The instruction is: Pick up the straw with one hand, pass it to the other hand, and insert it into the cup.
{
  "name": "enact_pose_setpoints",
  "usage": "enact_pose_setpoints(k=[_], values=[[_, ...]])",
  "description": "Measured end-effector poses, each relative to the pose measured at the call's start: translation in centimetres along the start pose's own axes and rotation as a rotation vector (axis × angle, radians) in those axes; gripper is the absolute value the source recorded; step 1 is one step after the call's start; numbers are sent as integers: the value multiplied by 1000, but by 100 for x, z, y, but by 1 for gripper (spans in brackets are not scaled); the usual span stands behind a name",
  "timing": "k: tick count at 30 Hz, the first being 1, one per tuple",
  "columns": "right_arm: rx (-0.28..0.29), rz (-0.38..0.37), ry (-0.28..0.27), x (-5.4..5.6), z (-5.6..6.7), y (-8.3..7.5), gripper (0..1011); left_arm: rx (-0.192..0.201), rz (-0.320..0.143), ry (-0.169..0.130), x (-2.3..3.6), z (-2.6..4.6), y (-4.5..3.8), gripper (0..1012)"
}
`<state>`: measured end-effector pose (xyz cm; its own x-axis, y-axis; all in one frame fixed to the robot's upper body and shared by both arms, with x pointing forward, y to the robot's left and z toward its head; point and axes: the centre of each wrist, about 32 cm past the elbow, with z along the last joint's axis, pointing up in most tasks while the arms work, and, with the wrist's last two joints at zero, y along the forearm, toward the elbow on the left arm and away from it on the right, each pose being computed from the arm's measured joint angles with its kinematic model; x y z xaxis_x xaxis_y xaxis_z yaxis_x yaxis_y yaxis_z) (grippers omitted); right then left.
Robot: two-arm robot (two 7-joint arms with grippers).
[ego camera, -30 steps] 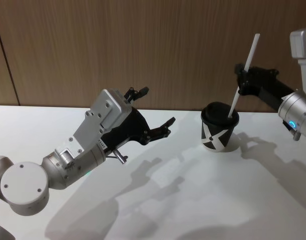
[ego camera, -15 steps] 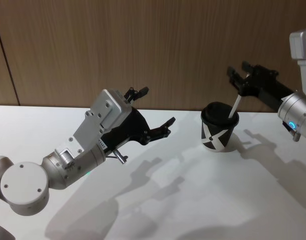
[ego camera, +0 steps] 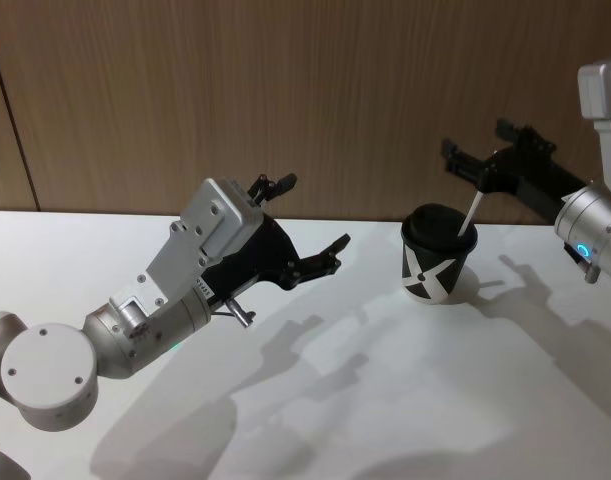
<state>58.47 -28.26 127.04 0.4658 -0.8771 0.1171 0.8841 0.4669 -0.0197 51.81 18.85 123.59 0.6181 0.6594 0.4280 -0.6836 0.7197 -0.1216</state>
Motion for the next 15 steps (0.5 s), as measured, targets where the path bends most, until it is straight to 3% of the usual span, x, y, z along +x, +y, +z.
enact_pose_setpoints(k=[3, 15], values=[[0, 0, 0, -1, 0, 0, 1000, -2, 1, -2, 2, 4, -4, 1003], [41, -15, -10, -34, 5, -34, 1001, -19, 42, -27, 4, 29, -47, 1004]])
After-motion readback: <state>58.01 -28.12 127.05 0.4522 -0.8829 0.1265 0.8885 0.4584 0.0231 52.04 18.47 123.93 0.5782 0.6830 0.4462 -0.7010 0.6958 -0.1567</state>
